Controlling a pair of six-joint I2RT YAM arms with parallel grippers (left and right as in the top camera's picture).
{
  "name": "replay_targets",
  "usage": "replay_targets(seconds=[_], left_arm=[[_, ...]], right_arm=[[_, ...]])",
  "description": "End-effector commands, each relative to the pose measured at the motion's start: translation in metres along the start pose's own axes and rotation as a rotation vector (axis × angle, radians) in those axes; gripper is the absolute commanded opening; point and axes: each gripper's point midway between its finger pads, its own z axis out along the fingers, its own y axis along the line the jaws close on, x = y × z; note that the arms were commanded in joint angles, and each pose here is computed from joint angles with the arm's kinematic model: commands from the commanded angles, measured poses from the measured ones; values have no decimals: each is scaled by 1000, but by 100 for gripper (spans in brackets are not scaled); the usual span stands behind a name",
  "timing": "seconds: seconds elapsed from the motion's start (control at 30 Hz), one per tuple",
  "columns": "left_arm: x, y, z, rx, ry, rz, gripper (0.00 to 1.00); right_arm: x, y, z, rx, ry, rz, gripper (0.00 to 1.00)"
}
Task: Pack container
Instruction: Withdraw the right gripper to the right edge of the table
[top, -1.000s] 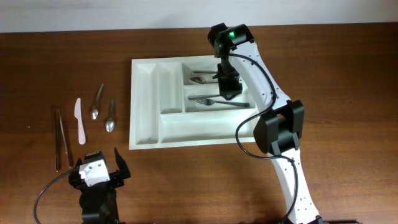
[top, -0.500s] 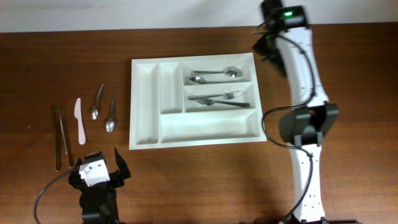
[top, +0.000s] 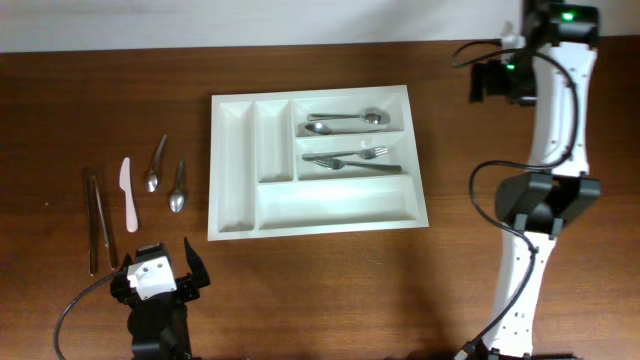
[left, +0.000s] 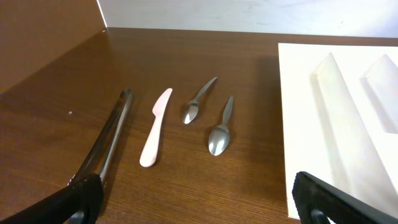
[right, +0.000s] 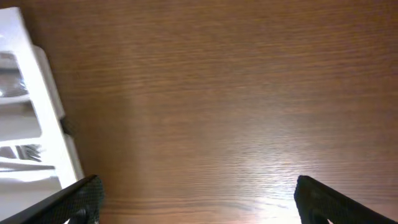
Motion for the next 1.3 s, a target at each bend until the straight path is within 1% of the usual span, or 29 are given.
replay_targets(seconds=[0.0, 0.07, 0.17, 0.5, 0.67, 0.8, 0.9, 0.97, 1.07, 1.27], left_arm=[[2, 3, 0, -18, 6, -9, 99], [2, 3, 0, -18, 6, -9, 99], [2, 3, 0, -18, 6, -9, 99], [2, 3, 0, -18, 6, -9, 99], [2, 3, 0, -18, 6, -9, 99], [2, 3, 0, -18, 6, -9, 99], [2, 3, 0, -18, 6, -9, 99], [2, 3, 0, -18, 6, -9, 99], [2, 3, 0, -18, 6, -9, 99], [2, 3, 0, -18, 6, -9, 99]], right_arm=[[-1, -20, -24, -38, -57, -5, 99], [1, -33, -26, -34, -61, 49, 99], [2, -42, -28, -31, -65, 71, 99], [2, -43, -30, -29, -70, 48, 99], [1, -34, -63, -20, -134, 40, 99], [11, -27, -106, 7, -189, 24, 99], [29, -25, -115, 13, -157, 28, 99], [43, -27, -112, 28, -105, 33, 99], [73, -31, -97, 60, 13, 42, 99], [93, -28, -76, 45, 113, 71, 99]])
